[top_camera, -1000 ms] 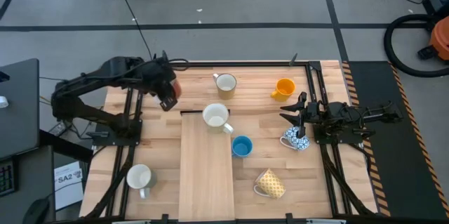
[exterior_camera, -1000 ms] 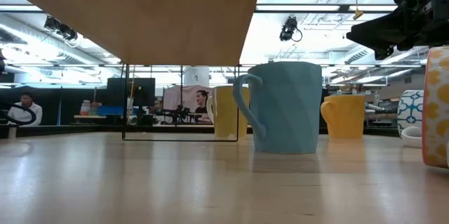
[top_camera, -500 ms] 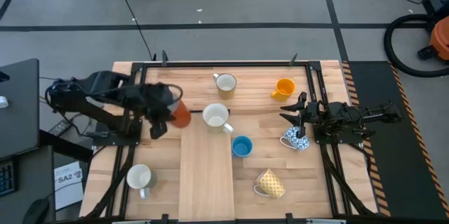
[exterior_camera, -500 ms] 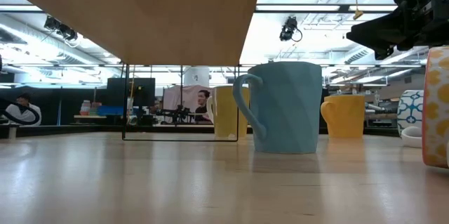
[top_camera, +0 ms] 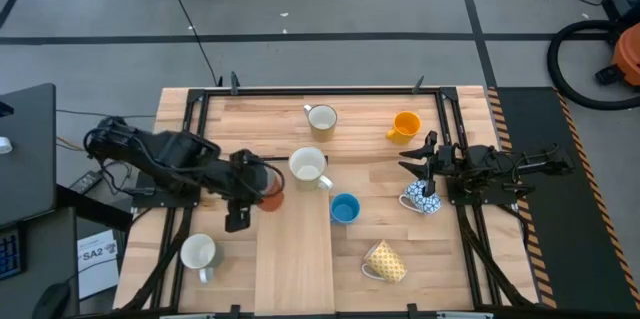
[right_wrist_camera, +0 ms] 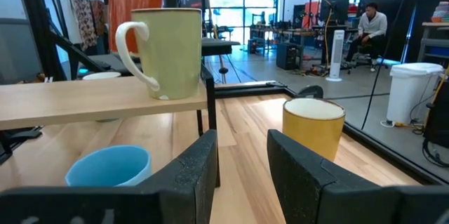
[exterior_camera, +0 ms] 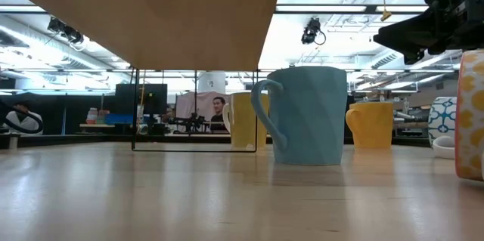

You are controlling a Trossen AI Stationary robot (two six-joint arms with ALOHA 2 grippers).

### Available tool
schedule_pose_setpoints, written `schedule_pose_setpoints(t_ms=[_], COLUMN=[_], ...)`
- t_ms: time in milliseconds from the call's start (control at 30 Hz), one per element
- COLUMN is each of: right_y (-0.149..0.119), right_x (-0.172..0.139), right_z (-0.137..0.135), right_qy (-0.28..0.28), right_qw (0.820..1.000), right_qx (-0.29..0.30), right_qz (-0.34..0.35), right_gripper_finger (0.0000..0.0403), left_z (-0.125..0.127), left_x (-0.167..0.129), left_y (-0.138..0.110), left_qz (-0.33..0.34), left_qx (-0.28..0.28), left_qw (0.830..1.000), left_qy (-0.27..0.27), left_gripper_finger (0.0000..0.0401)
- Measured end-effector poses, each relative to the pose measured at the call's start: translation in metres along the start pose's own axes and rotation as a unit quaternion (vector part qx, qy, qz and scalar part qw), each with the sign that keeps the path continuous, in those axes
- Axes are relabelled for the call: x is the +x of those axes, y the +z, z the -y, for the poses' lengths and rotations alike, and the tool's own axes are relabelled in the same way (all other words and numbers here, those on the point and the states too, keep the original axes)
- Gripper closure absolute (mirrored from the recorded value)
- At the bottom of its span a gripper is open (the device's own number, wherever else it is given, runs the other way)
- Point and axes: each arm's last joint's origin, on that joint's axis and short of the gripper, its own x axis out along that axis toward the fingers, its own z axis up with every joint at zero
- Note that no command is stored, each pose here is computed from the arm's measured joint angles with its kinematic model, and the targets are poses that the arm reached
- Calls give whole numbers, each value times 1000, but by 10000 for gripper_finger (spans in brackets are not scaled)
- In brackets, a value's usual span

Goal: Place coffee mugs
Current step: Put the red mug on the shelf

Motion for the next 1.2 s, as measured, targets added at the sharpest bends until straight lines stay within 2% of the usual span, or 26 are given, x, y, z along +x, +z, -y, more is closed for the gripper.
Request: schedule_pose_setpoints(t_ms=[233, 633, 1200], right_y=[0, 0, 0], right_x=[0, 0, 0], right_z=[0, 0, 0], right_qy=[0, 0, 0], right_qw=[1000, 1000, 1000], right_qx=[0, 0, -1], right_qz=[0, -2, -2], right_gripper_finger=[270, 270, 270], left_z=[3, -15, -30], left_x=[24, 38, 40], left_y=[7, 10, 18], left_qz=[-34, -69, -65], left_qx=[54, 39, 24], left_qw=[998, 993, 993], left_qy=[20, 88, 100], left_gripper_finger=[365, 365, 365])
